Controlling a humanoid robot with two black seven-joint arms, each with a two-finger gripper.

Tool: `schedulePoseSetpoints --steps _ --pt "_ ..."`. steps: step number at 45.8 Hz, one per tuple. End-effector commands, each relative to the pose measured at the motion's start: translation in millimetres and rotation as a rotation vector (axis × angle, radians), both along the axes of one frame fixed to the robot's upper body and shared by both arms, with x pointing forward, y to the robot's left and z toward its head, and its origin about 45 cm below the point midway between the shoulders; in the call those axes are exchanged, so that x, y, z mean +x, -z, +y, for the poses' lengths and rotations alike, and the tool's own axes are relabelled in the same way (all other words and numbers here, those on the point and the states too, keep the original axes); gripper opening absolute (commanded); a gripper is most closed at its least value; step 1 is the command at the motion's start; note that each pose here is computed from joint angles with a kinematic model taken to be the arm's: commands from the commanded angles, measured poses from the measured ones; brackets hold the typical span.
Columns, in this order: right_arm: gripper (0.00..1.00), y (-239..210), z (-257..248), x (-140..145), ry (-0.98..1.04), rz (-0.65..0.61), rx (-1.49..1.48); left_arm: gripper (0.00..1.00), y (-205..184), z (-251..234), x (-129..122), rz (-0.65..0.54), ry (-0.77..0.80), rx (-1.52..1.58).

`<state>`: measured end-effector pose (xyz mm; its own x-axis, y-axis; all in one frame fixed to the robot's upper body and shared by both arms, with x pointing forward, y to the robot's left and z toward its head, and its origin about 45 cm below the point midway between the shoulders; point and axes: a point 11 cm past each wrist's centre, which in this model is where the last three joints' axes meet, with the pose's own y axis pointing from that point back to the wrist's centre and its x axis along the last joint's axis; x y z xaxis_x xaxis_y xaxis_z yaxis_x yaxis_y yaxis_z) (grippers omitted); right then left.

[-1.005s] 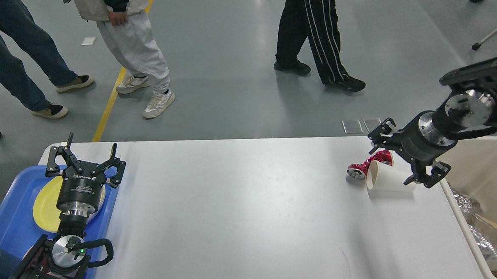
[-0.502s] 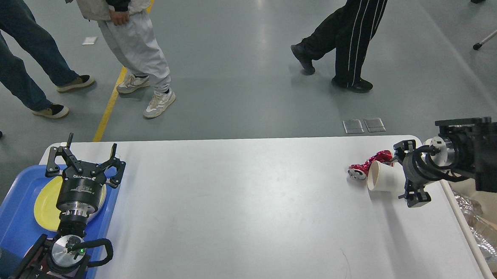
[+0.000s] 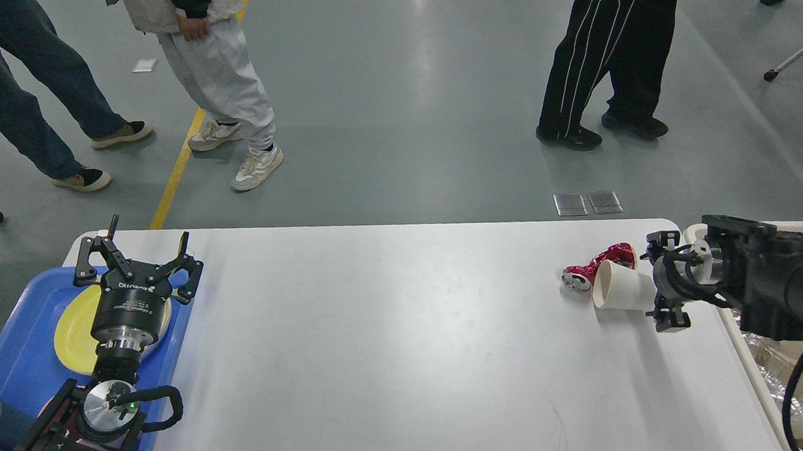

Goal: Tidy desktop
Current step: 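Lower the right gripper and grasp the white paper cup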

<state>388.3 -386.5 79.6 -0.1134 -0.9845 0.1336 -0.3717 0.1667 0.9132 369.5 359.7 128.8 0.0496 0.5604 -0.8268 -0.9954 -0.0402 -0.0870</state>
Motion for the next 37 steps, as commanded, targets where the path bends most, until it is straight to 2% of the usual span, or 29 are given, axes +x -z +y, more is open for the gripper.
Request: schedulePoseSetpoints --steps 1,21,33,37 --pt "1.00 8.1 2.2 -3.8 0.015 0.000 0.008 0.97 0.0 0.0 0.0 0.000 0.000 0.000" --pt "0.98 9.6 1.3 -0.7 0.026 -0.043 0.029 0.97 -0.1 -0.1 0.0 -0.001 0.001 0.000" --pt "0.78 12.6 1.0 -3.6 0.018 -0.037 0.029 0.97 -0.1 -0.1 0.0 -0.001 0.001 0.000" --pt "0.75 16.3 1.0 -7.0 0.020 -0.029 0.031 0.97 -0.4 -0.2 0.2 -0.001 0.001 0.000"
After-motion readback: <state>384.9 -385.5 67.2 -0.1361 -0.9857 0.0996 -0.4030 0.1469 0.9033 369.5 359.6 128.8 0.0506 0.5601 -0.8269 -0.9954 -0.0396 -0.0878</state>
